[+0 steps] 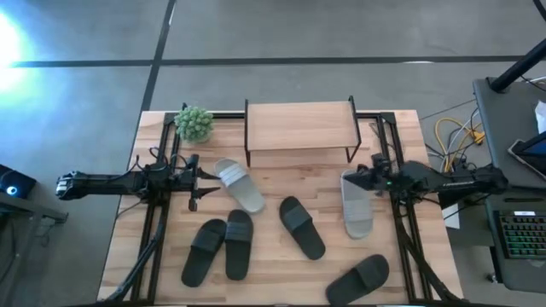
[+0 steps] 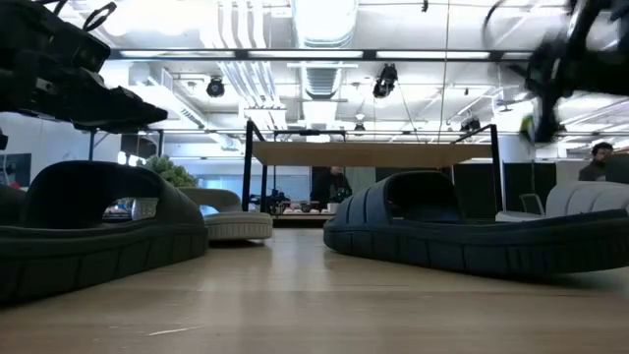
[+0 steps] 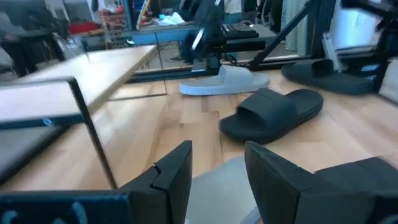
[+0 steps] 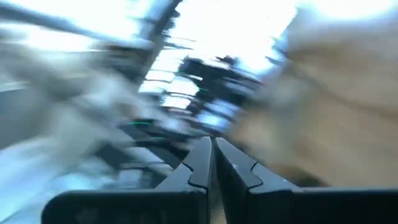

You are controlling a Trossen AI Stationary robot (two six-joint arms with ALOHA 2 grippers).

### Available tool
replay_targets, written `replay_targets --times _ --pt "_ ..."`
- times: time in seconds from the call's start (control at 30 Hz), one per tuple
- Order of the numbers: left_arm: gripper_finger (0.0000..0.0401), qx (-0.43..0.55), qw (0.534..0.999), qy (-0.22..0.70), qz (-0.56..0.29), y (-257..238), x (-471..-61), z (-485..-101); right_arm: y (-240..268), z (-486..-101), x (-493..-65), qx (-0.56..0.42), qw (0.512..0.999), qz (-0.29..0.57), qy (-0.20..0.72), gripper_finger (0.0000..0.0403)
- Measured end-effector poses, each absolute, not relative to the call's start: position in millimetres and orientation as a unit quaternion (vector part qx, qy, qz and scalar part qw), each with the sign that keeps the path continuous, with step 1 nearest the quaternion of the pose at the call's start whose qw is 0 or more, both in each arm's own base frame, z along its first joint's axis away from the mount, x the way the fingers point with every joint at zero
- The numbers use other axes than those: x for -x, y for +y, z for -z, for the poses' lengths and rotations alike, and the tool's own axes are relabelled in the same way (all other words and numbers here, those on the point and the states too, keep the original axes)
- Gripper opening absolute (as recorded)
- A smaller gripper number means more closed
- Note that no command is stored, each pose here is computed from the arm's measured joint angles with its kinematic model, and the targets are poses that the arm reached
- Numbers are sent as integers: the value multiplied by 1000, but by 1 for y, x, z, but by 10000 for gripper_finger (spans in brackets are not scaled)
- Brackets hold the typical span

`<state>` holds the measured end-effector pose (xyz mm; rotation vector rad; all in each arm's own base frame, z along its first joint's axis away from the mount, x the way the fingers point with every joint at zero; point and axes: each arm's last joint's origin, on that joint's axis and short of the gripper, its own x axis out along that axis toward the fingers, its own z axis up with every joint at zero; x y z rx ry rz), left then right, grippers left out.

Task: Pick and place slides into the shelf
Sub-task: Put the black slide under the shelf

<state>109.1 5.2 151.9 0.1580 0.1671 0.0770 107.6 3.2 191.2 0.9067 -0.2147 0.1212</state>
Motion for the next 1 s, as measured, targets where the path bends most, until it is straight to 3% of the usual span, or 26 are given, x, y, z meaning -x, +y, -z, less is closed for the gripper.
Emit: replay_targets --times 0.17,0.37,0.53,0.6,0.7,0.77,0.83,1.0 --pt "134 -127 982 90 -111 10 -108 -153 3 -222 -99 -409 870 -123 -247 13" --pt "134 -170 971 96 -141 12 -108 -154 9 -250 -121 -430 879 -130 -161 13" --pt "134 -210 962 93 -145 12 -108 -156 14 -285 -158 -378 917 -94 -81 13" --pt "134 -146 977 47 -147 11 -109 -163 14 -295 -173 -362 929 -65 -46 13" --pt "134 104 979 -69 -159 12 -108 -178 14 -306 -192 -359 933 -21 8 13" --pt "134 284 936 -133 -162 14 -107 -183 12 -312 -202 -355 934 8 44 13" --pt "134 399 887 -168 -161 15 -106 -185 12 -318 -212 -355 931 30 83 13" --pt "134 463 854 -180 -152 15 -106 -184 14 -339 -236 -358 924 40 132 13"
